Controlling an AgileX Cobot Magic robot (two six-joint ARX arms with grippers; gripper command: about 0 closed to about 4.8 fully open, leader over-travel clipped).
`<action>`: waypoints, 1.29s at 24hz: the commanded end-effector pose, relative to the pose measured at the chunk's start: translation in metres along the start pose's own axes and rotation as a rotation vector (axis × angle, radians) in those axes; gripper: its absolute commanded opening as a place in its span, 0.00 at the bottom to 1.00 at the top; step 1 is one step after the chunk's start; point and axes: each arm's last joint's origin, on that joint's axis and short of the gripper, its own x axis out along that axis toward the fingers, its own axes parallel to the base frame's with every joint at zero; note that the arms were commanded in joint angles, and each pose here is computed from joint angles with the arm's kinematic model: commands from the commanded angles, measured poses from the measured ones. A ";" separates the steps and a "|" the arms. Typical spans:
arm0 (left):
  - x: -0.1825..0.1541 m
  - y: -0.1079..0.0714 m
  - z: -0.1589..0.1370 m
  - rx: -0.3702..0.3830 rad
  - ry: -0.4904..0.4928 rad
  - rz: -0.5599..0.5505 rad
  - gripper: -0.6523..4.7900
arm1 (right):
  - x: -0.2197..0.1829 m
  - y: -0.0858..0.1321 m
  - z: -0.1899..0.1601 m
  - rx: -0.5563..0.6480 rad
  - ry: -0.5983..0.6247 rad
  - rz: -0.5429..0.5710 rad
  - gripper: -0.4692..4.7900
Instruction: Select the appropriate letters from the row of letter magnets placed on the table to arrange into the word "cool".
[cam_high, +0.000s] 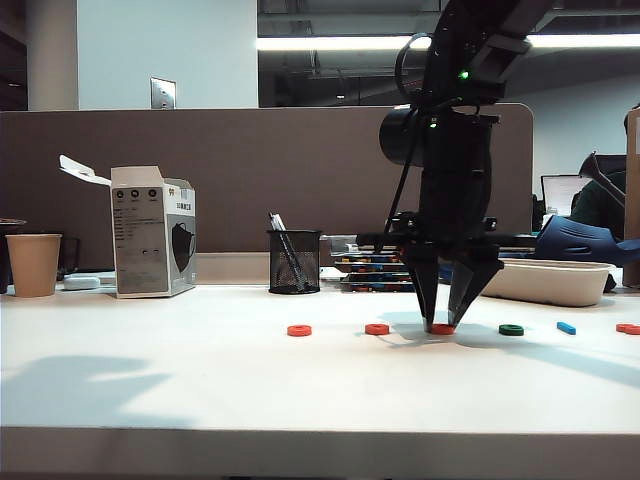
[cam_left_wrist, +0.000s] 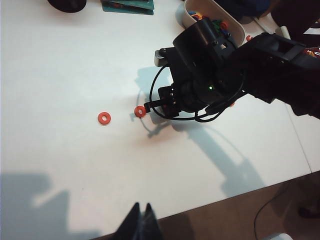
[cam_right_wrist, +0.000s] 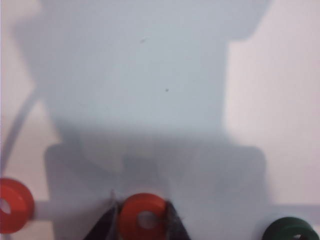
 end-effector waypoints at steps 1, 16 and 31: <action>-0.002 -0.001 0.001 0.002 -0.014 -0.006 0.11 | 0.005 0.000 -0.002 0.001 0.024 -0.007 0.26; -0.002 -0.001 0.001 0.002 -0.014 -0.006 0.11 | -0.013 0.002 0.005 -0.022 -0.028 0.011 0.26; -0.002 -0.001 0.001 0.002 -0.014 -0.006 0.11 | -0.106 -0.005 -0.002 0.018 -0.089 0.030 0.26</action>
